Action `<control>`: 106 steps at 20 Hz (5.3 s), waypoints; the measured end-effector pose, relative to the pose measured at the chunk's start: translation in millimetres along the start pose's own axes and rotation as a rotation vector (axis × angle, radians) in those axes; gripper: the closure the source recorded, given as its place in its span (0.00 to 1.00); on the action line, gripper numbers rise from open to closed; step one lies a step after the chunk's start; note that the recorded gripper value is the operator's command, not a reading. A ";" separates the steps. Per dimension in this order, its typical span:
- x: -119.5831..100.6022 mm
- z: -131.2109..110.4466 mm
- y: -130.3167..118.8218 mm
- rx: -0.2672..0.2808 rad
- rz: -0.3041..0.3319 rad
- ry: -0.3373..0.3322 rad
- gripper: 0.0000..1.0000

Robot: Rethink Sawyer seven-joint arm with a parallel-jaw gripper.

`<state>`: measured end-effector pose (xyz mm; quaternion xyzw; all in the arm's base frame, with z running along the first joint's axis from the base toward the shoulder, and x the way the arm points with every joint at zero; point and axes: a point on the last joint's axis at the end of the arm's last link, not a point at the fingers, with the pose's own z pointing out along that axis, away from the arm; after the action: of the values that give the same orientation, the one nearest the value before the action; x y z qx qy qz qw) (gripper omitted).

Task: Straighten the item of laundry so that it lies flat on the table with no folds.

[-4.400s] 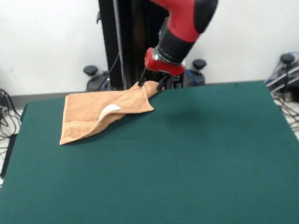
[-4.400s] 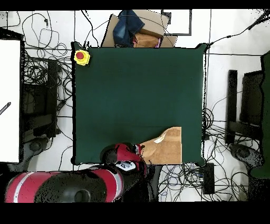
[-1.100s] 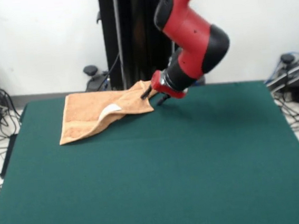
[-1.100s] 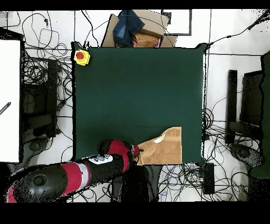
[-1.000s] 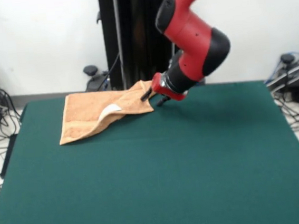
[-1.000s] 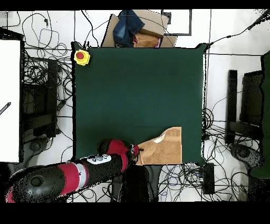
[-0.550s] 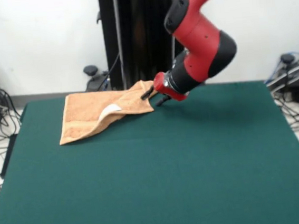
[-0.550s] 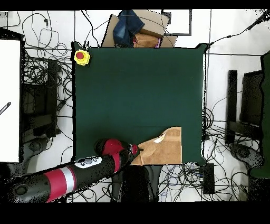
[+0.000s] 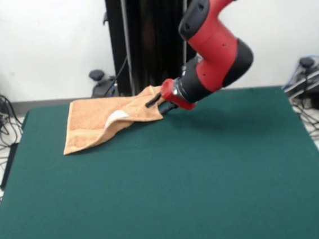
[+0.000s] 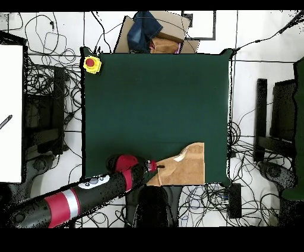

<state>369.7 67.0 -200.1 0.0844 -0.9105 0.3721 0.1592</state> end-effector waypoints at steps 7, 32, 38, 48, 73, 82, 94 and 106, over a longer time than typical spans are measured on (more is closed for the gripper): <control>-6.3 17.3 -10.9 0.095 -0.019 -0.022 0.00; -17.0 44.5 -72.6 -0.011 0.083 -0.124 0.00; -9.7 40.1 -81.3 -0.048 0.092 -0.103 0.00; -3.4 38.5 -81.4 -0.091 0.062 -0.128 0.00; 8.8 32.6 -52.8 -0.019 0.068 -0.192 1.00; 10.9 37.9 -56.4 0.002 0.084 -0.182 1.00; 5.3 34.6 -62.7 0.001 0.110 -0.186 1.00; -19.9 15.2 -79.6 -0.034 0.169 -0.217 1.00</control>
<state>406.5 0.6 -165.6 0.0443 -0.9324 0.3576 0.0292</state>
